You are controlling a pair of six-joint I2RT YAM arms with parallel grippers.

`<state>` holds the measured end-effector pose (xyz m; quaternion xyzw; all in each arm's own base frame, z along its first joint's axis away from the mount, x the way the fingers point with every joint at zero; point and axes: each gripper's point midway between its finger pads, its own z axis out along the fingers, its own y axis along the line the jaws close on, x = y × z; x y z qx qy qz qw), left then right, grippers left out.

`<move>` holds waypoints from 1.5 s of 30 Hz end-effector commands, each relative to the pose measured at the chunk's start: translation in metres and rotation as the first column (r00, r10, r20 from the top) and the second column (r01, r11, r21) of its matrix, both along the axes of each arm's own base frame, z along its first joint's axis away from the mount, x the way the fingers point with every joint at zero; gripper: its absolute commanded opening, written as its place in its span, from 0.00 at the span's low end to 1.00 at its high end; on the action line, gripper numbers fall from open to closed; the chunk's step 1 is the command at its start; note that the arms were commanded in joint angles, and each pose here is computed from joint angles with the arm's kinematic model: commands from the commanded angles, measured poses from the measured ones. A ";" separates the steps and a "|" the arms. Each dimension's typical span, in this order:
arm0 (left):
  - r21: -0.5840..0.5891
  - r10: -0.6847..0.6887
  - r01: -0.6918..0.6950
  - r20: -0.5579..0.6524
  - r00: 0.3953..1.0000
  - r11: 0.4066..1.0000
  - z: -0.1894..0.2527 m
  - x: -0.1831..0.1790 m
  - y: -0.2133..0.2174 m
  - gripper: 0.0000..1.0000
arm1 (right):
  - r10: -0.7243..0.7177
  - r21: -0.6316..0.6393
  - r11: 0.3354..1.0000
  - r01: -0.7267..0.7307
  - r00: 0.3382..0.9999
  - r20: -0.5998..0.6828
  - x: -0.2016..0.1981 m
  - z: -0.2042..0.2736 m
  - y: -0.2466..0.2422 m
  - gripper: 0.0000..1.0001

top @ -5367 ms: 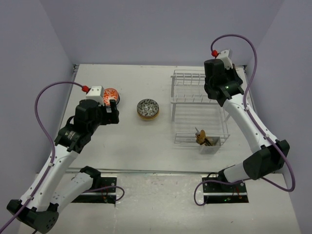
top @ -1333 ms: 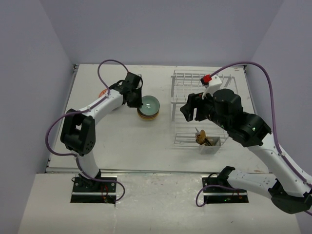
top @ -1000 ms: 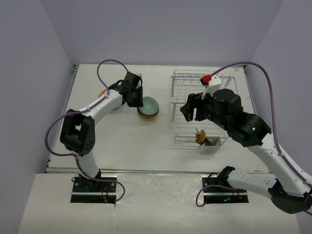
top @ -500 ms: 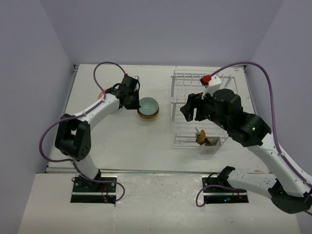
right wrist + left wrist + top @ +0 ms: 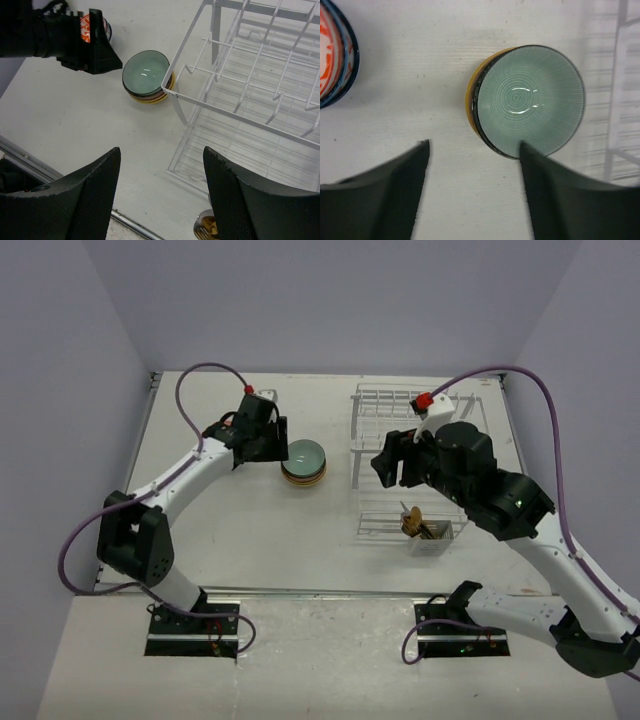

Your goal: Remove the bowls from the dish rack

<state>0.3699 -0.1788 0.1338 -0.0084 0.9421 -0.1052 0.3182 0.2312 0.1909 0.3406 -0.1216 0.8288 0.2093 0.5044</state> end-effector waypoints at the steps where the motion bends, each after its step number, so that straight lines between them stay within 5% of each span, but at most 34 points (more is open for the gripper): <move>1: -0.016 0.083 -0.082 0.172 0.982 0.997 0.069 -0.002 0.024 0.85 | -0.085 0.018 0.996 0.084 0.995 0.055 0.010 0.016 -0.012 0.68; 2: -0.017 0.101 -0.099 0.203 0.974 0.995 0.082 -0.004 0.029 1.00 | -0.123 0.022 0.992 0.122 0.990 0.069 0.011 0.019 -0.019 0.68; 4: -0.016 0.152 -0.153 0.275 0.949 0.988 0.111 -0.015 0.048 1.00 | -0.177 0.061 0.983 0.171 0.980 0.096 0.006 0.032 -0.034 0.70; 5: -0.014 0.184 -0.189 0.299 0.936 0.982 0.120 -0.020 0.057 1.00 | -0.234 0.060 0.972 0.229 0.966 0.112 0.006 0.035 -0.048 0.82; 8: -0.007 0.281 -0.304 0.401 0.872 0.953 0.149 -0.047 0.096 1.00 | -0.341 0.098 0.939 0.328 0.925 0.168 -0.006 0.049 -0.084 0.99; 12: -0.022 0.371 -0.418 0.505 0.780 0.908 0.178 -0.090 0.141 1.00 | -0.389 0.107 0.921 0.374 0.891 0.235 -0.023 0.052 -0.118 0.99; 16: 0.017 0.361 -0.445 0.559 0.746 0.895 0.181 -0.117 0.166 1.00 | -0.430 0.169 0.902 0.397 0.862 0.269 -0.047 0.049 -0.148 0.99; 27: 0.016 0.366 -0.490 0.643 0.673 0.872 0.170 -0.156 0.198 1.00 | -0.473 0.054 0.877 0.478 0.838 0.271 -0.059 -0.002 -0.179 0.99; 36: -0.018 0.271 -0.365 0.705 0.655 0.931 0.158 -0.160 0.183 1.00 | -0.453 0.043 0.888 0.458 0.856 0.248 -0.051 -0.028 -0.165 0.99; 45: 0.002 0.276 -0.370 0.663 0.696 0.929 0.141 -0.157 0.181 1.00 | -0.487 0.050 0.870 0.491 0.838 0.244 -0.051 -0.038 -0.171 0.99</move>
